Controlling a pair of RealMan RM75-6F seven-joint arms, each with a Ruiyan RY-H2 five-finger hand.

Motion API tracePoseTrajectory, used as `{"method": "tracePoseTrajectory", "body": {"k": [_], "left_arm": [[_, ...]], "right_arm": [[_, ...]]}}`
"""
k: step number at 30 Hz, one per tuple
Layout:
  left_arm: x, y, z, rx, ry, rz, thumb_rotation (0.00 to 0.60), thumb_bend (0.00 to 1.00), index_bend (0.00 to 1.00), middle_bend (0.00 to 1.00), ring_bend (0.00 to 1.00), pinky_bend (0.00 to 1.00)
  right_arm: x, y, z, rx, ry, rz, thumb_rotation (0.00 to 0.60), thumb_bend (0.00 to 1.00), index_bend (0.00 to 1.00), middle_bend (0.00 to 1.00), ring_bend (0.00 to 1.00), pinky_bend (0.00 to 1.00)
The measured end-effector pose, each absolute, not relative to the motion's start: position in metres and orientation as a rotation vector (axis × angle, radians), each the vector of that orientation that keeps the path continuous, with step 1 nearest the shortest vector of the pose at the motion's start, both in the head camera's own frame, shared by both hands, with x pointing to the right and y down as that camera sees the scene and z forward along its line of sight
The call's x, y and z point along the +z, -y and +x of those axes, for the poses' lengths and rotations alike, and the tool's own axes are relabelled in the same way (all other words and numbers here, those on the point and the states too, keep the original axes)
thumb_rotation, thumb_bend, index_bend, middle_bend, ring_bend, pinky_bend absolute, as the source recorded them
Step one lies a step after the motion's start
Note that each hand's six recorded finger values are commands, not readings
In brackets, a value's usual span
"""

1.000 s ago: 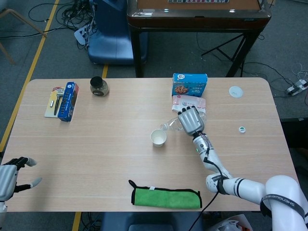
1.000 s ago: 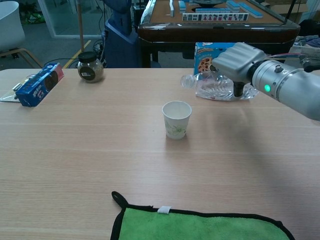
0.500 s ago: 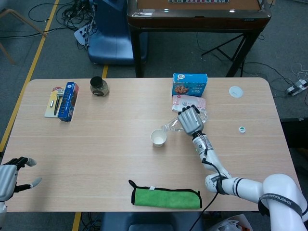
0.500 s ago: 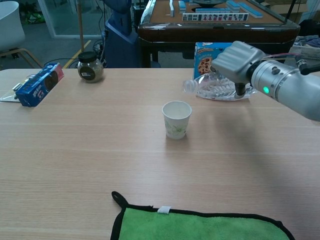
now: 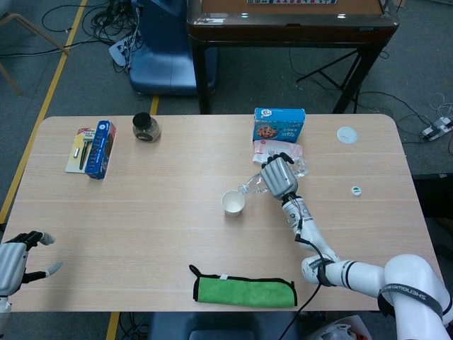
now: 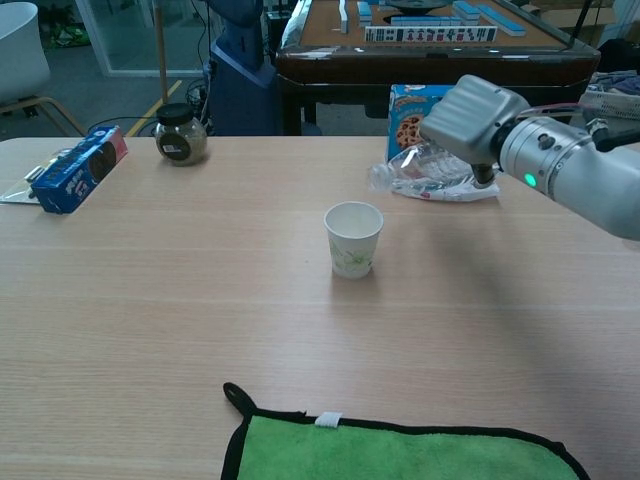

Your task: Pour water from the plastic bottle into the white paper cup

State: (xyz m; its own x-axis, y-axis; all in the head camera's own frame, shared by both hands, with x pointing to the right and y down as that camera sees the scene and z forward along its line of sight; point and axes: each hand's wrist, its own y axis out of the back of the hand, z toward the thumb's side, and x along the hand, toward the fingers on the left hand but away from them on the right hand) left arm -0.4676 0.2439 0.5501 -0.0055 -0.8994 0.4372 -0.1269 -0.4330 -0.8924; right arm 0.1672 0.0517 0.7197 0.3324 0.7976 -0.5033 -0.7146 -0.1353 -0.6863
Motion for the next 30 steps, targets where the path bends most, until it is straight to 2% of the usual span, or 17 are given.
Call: {"method": "tracePoseTrajectory", "body": {"k": [30], "left_arm": [[0.5514, -0.2441, -0.4688, -1.512, -1.081, -1.621, 0.6, 0.03, 0.47, 0.49, 0.46, 0.61]], "right_arm": [[0.711, -0.0486, 0.1612, 1.285, 0.039, -0.996, 0.6, 0.28, 0.61, 0.6, 0.51, 0.54]]}}
